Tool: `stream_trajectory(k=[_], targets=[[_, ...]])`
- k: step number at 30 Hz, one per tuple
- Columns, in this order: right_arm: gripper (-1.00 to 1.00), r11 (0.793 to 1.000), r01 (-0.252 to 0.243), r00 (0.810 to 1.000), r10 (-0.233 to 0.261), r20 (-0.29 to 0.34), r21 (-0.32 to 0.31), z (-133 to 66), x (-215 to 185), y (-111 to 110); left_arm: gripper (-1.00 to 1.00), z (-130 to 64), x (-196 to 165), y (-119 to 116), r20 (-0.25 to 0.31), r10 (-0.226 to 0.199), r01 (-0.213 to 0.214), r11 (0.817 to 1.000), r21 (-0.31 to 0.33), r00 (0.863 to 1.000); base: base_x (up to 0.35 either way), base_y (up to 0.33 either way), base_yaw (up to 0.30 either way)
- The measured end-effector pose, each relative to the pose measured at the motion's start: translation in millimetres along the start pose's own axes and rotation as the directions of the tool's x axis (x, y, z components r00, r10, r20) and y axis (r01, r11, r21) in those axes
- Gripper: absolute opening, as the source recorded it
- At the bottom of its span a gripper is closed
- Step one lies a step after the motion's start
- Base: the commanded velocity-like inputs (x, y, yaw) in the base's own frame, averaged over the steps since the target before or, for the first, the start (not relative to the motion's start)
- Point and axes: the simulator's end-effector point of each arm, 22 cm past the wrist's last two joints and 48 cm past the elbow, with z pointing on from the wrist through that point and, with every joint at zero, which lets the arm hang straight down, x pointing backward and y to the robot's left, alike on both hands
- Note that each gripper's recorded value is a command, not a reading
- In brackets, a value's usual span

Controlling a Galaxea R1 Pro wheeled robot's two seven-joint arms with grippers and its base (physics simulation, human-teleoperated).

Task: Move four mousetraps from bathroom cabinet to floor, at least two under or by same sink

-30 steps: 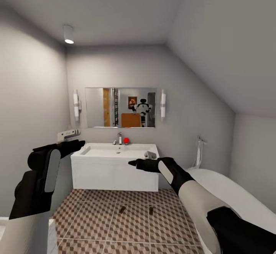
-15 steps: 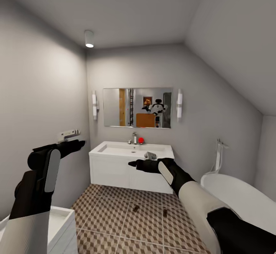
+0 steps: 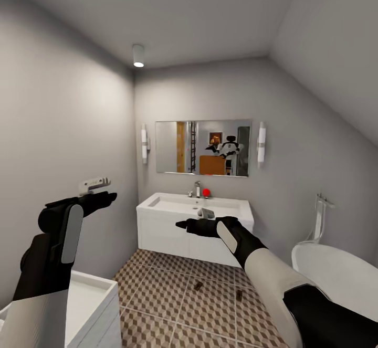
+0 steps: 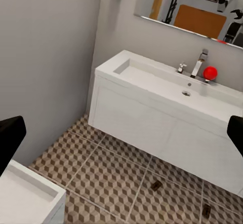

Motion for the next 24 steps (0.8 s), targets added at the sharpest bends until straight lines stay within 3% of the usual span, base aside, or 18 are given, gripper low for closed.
stream_trajectory(k=[24], targets=[[1.00, 1.000, -0.014, 1.000, 0.014, -0.008, 0.003, 4.4, 4.8, -5.5, 1.00, 5.5, 6.4, -5.0, -0.012, 0.014, -0.014, 1.000, 0.005, 1.000, 0.000, 0.000, 0.039]])
